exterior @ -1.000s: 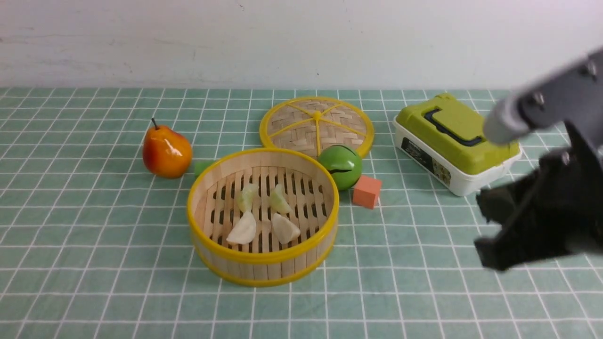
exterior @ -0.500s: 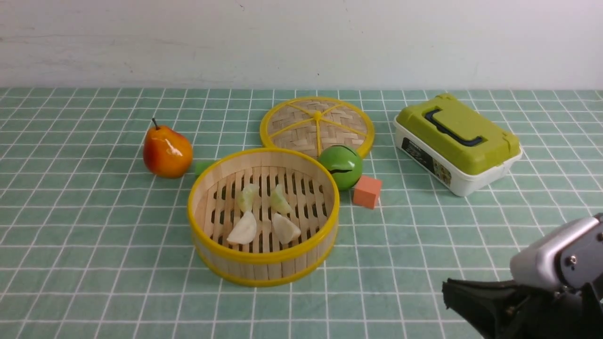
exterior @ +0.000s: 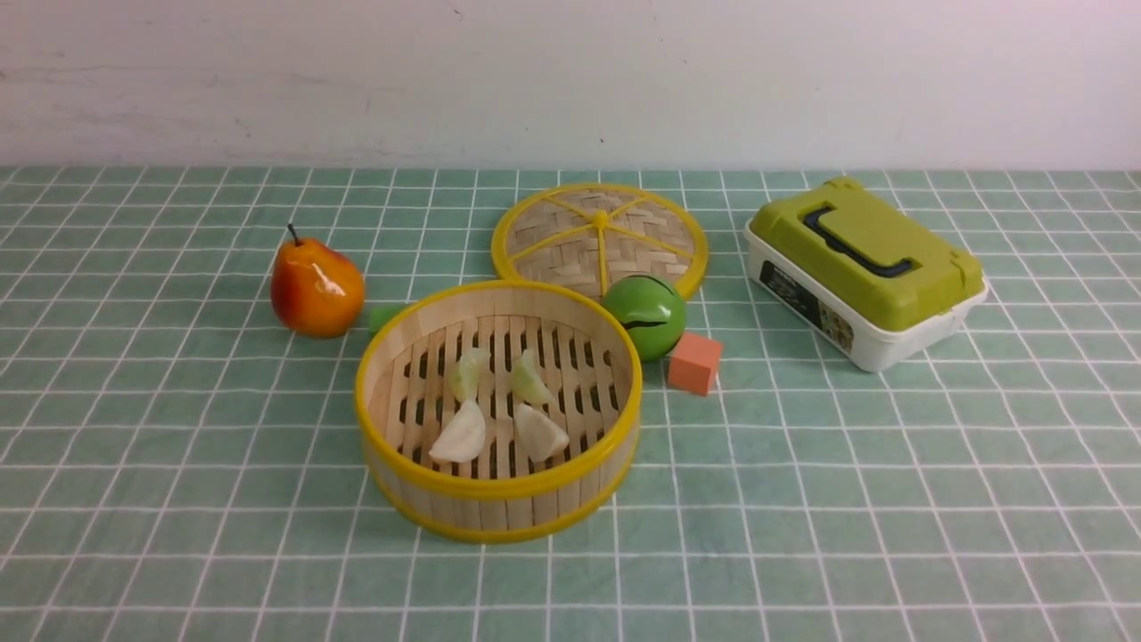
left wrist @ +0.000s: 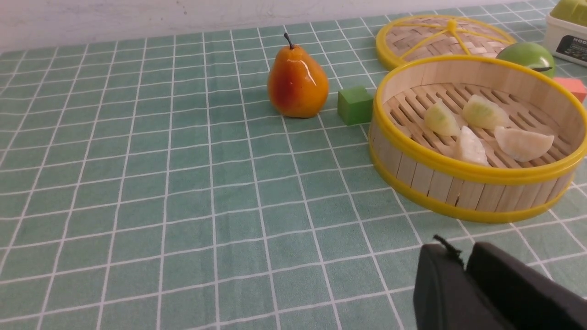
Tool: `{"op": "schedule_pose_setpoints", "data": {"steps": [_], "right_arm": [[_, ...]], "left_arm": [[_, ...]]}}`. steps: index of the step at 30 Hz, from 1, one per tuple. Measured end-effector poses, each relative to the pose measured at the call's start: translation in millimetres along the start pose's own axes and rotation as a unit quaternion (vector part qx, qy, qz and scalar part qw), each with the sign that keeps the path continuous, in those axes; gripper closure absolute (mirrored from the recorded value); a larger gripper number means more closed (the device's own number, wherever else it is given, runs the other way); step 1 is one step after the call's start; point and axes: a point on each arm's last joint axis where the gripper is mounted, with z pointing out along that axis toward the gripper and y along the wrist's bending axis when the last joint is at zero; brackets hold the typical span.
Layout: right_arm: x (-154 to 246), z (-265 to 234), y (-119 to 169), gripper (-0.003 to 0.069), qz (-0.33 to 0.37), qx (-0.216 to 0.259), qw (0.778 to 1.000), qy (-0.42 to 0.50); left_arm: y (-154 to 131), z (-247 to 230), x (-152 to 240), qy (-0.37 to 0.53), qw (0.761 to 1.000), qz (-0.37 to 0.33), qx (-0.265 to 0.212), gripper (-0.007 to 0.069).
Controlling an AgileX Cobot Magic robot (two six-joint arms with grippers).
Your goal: Put the dumplings into the steamer on the table with the blue tablecloth.
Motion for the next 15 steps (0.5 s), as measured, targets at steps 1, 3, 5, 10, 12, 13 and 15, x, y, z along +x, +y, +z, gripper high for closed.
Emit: {"op": "schedule_pose_setpoints", "data": {"steps": [1,3,5,10,12,13,15], "right_arm": [[5,-3,-3,0.0664,0.011,0.013,1.000,-0.004],[19,-13,-11,0.0664,0.029,0.056,0.998,-0.025],[38,-15,-18,0.0664,0.039,0.089,0.995,-0.020],[65,-17,-25,0.0663,0.070,0.146,0.984,0.069],[69,-18,-25,0.0661,0.071,0.148,0.982,0.097],[69,-18,-25,0.0660,0.072,0.148,0.982,0.099],[69,-18,-24,0.0659,0.069,0.146,0.982,0.100]], "left_arm": [[0,0,0,0.000,1.000,0.000,0.000,0.0547],[0,0,0,0.000,1.000,0.000,0.000,0.0547],[0,0,0,0.001,1.000,0.000,0.000,0.0547],[0,0,0,0.002,1.000,0.000,-0.001,0.0545],[0,0,1,0.002,1.000,0.000,-0.001,0.0542],[0,0,1,0.002,1.000,0.000,-0.001,0.0541],[0,0,1,0.003,1.000,0.000,-0.001,0.0538]]}}
